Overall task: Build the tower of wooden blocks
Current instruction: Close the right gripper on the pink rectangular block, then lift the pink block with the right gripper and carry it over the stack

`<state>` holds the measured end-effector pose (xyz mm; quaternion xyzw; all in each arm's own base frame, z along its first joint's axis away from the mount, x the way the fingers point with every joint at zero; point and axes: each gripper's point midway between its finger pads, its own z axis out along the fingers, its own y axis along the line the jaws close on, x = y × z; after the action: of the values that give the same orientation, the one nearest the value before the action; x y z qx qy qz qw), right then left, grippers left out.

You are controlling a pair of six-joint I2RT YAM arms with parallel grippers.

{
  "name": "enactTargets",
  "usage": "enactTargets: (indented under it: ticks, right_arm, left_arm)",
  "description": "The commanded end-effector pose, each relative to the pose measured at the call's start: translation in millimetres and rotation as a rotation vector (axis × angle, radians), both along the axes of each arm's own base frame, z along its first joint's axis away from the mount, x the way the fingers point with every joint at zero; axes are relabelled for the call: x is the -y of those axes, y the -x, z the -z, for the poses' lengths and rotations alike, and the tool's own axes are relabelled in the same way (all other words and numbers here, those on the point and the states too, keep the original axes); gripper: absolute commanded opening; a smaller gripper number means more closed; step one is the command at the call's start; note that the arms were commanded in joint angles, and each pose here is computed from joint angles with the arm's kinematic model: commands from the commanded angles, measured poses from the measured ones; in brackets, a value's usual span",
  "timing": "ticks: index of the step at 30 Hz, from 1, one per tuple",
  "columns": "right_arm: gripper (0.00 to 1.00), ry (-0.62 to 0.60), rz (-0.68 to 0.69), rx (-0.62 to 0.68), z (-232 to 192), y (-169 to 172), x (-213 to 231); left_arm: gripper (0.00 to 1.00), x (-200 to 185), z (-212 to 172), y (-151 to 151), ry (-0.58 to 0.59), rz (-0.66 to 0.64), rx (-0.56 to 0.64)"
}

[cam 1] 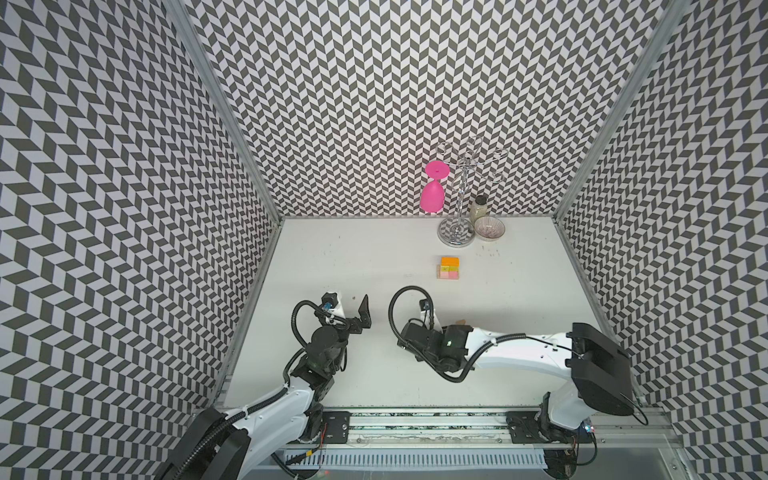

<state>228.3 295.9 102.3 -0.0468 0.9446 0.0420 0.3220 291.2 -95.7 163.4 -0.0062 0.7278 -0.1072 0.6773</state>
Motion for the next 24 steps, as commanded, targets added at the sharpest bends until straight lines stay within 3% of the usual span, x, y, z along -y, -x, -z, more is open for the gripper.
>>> enactTargets:
  ticks: [1,6,11,24]
  right_arm:
    - [0.33,-0.041,0.125,0.074,-30.7,-30.3,25.2]
    - [0.3,-0.129,0.242,0.126,-55.0,-76.2,56.0]
    - [0.3,-0.135,0.353,0.157,-71.6,-115.9,88.5]
    - [0.3,-0.084,0.418,0.072,-57.5,-215.6,111.1]
  left_arm:
    - [1.0,4.9,-9.5,0.5,0.019,0.02,0.028]
    - [1.0,8.9,-10.1,2.3,0.016,0.047,0.035]
    - [1.0,26.0,-11.0,6.2,-0.018,0.136,0.049]
    - [1.0,86.6,5.9,0.4,-0.167,0.363,-0.021]
